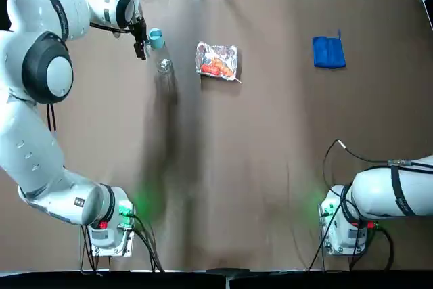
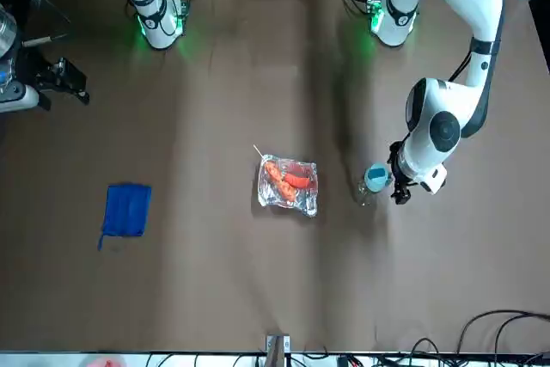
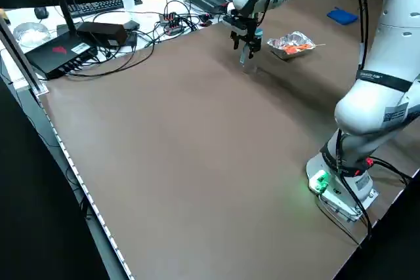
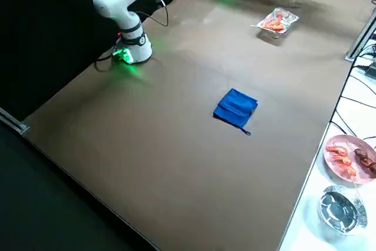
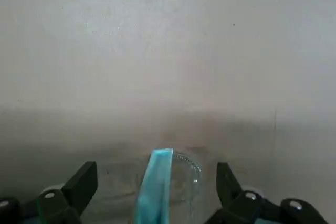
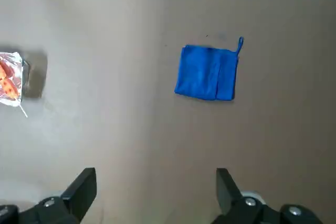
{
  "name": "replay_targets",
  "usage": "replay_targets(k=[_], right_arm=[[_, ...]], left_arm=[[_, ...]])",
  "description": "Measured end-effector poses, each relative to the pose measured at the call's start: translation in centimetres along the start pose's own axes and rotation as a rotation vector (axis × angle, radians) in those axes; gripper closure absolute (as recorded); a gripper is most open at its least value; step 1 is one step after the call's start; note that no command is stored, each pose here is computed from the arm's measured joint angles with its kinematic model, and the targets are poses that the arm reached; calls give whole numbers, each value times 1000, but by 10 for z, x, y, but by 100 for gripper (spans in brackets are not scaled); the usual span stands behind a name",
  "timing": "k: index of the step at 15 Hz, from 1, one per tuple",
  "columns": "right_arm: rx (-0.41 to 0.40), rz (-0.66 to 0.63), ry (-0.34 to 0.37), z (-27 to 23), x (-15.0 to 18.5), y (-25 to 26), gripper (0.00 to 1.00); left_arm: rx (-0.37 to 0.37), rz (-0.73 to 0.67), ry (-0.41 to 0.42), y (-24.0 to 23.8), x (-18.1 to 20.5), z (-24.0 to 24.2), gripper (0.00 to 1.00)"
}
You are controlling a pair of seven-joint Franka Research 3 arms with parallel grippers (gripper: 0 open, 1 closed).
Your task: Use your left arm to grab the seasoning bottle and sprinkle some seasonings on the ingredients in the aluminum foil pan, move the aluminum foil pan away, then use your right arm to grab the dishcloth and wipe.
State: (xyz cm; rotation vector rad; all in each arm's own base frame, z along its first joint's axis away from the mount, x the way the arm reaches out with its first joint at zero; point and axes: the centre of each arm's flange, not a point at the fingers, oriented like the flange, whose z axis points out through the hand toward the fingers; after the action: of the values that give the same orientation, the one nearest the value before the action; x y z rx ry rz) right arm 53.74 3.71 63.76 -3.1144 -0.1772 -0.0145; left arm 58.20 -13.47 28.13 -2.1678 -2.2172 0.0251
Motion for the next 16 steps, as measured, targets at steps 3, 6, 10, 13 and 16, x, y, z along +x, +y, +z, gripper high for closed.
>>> replay_targets(k=[3,6,10,13,16], right_arm=[[0,0,0,0,0,0,0],[0,1,0,0,0,1,0],[0,8,-11,6,3,5,0],[1,20,-15,8,4,11,0],[2,27,-22,12,6,15,0]], left_arm=[[-2,-1,0,0,0,0,0],[2,-2,1,-1,1,2,3],[4,-3,2,-1,2,3,23],[3,-3,2,-1,2,3,31],[3,-3,2,-1,2,3,33]])
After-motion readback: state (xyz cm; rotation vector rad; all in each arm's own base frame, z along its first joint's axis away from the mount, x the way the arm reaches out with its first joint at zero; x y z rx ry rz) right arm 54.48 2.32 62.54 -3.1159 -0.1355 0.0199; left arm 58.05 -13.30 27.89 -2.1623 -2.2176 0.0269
